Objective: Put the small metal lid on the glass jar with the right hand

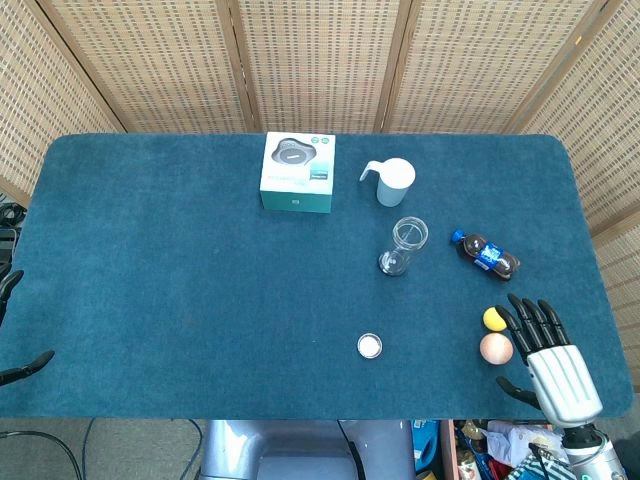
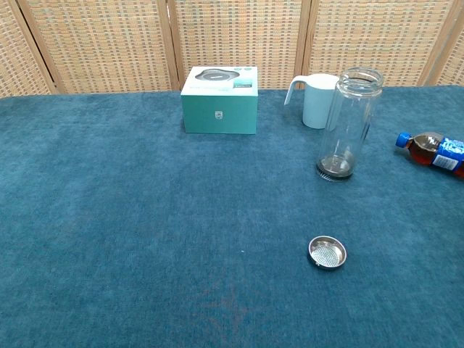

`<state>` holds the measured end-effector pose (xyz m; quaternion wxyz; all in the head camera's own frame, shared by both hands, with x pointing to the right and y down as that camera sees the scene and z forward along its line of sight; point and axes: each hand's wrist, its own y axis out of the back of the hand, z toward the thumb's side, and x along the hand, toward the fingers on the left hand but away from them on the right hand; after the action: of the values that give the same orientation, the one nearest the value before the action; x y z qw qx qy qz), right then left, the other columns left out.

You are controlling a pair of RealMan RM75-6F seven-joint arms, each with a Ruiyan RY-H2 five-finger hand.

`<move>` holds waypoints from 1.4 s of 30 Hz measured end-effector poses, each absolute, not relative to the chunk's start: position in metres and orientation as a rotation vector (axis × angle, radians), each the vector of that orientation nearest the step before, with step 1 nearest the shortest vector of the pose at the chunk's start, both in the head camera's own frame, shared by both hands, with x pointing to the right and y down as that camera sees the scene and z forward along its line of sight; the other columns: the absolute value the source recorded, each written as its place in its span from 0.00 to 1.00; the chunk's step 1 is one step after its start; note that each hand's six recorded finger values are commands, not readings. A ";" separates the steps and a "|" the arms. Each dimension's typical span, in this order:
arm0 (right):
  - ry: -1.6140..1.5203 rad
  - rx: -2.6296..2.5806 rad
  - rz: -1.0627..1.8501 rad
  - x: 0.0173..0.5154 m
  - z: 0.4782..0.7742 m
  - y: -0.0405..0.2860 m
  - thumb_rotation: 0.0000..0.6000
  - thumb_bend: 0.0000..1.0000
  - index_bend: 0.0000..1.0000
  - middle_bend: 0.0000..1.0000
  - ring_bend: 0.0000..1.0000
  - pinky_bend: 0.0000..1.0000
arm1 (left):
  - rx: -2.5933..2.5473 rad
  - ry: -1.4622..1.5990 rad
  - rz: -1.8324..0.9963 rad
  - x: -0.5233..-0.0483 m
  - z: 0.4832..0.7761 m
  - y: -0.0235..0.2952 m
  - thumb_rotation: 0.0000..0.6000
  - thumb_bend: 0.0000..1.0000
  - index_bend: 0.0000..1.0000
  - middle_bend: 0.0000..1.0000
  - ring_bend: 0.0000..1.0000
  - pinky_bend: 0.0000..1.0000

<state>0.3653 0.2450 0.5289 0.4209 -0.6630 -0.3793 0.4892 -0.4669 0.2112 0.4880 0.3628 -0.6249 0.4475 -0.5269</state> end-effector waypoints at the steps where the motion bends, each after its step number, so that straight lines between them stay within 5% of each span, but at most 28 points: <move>1: -0.949 -1.664 1.227 0.365 0.530 0.245 1.00 0.00 0.00 0.00 0.00 0.00 | -1.609 1.152 -1.357 -0.467 0.488 0.211 1.00 0.08 0.00 0.00 0.00 0.00; 9: -0.929 -1.720 1.218 0.356 0.540 0.243 1.00 0.00 0.06 0.00 0.00 0.00 | -1.606 1.152 -1.360 -0.467 0.489 0.208 1.00 0.08 0.00 0.00 0.00 0.00; 15: -0.897 -1.923 1.114 0.322 0.557 0.230 1.00 0.01 0.31 0.00 0.00 0.00 | -1.607 1.155 -1.384 -0.468 0.494 0.203 1.00 0.08 0.00 0.00 0.00 0.00; 19: -0.824 -2.045 1.077 0.292 0.575 0.221 1.00 0.14 0.47 0.00 0.00 0.00 | -1.598 1.173 -1.394 -0.471 0.494 0.198 1.00 0.08 0.00 0.00 0.00 0.00; 42: -0.505 -2.039 1.258 0.180 0.681 0.197 1.00 0.42 0.52 0.00 0.00 0.00 | -1.633 1.166 -1.427 -0.475 0.502 0.193 1.00 0.08 0.00 0.00 0.00 0.00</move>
<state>0.1797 0.1965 0.6811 0.3398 -0.7831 -0.1939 0.4833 -0.4750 0.1934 0.5022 0.3333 -0.6252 0.4464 -0.5465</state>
